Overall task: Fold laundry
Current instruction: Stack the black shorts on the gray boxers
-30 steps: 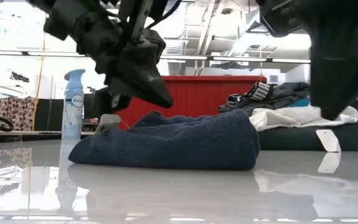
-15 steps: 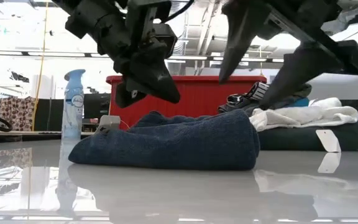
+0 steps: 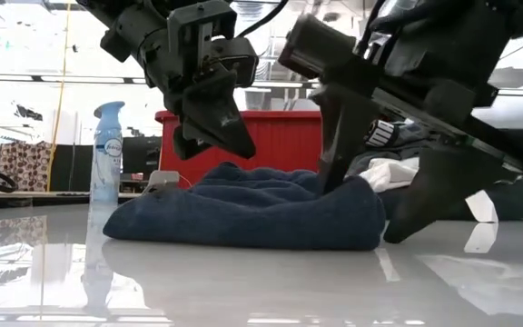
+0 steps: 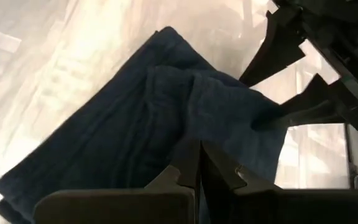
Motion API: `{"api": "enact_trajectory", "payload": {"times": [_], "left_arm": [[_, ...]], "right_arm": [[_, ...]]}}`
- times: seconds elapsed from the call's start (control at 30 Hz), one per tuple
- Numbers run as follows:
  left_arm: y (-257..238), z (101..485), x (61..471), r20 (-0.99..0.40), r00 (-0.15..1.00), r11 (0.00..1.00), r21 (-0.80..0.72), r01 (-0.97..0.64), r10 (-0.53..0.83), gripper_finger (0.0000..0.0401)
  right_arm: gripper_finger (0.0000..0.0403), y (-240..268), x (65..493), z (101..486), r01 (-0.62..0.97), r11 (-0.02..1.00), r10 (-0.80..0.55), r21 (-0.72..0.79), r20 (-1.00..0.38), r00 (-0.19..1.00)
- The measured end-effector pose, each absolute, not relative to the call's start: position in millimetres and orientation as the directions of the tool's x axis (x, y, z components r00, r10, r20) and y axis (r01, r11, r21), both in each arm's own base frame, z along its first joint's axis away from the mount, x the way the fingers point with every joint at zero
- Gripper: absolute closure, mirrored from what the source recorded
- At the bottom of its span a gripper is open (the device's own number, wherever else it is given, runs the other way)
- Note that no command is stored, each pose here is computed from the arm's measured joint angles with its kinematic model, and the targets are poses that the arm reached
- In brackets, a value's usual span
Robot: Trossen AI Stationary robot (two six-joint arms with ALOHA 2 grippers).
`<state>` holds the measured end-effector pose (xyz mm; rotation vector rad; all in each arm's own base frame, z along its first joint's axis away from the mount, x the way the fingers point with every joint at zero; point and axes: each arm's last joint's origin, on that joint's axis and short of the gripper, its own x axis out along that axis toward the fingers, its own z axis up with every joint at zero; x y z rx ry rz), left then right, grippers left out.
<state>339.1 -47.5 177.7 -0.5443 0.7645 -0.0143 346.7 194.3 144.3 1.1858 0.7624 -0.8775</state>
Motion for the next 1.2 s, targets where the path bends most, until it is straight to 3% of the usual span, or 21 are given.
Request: {"api": "enact_trajectory", "payload": {"times": [0.43, 0.8, 0.97, 1.2], "left_arm": [[-46, 177, 339, -0.662, 0.731, 0.89, -0.419, -0.179, -0.164, 0.0401], [-45, 177, 339, -0.66, 0.741, 0.895, -0.398, -0.203, -0.125, 0.0401], [-41, 176, 339, -0.674, 0.731, 0.895, -0.385, -0.224, -0.107, 0.0401], [-34, 177, 338, -0.679, 0.728, 0.92, -0.339, -0.196, -0.095, 0.0401]], "right_arm": [[0.0117, 160, 367, 137, 0.909, 0.191, -0.045, 0.37, -0.922, 0.385], [0.0138, 129, 381, 137, 0.92, 0.104, -0.001, 0.379, -0.925, 0.381], [0.0196, 126, 381, 136, 0.927, 0.099, 0.002, 0.362, -0.932, 0.363], [0.0342, 125, 380, 135, 0.921, 0.16, -0.002, 0.355, -0.933, 0.36]]}}
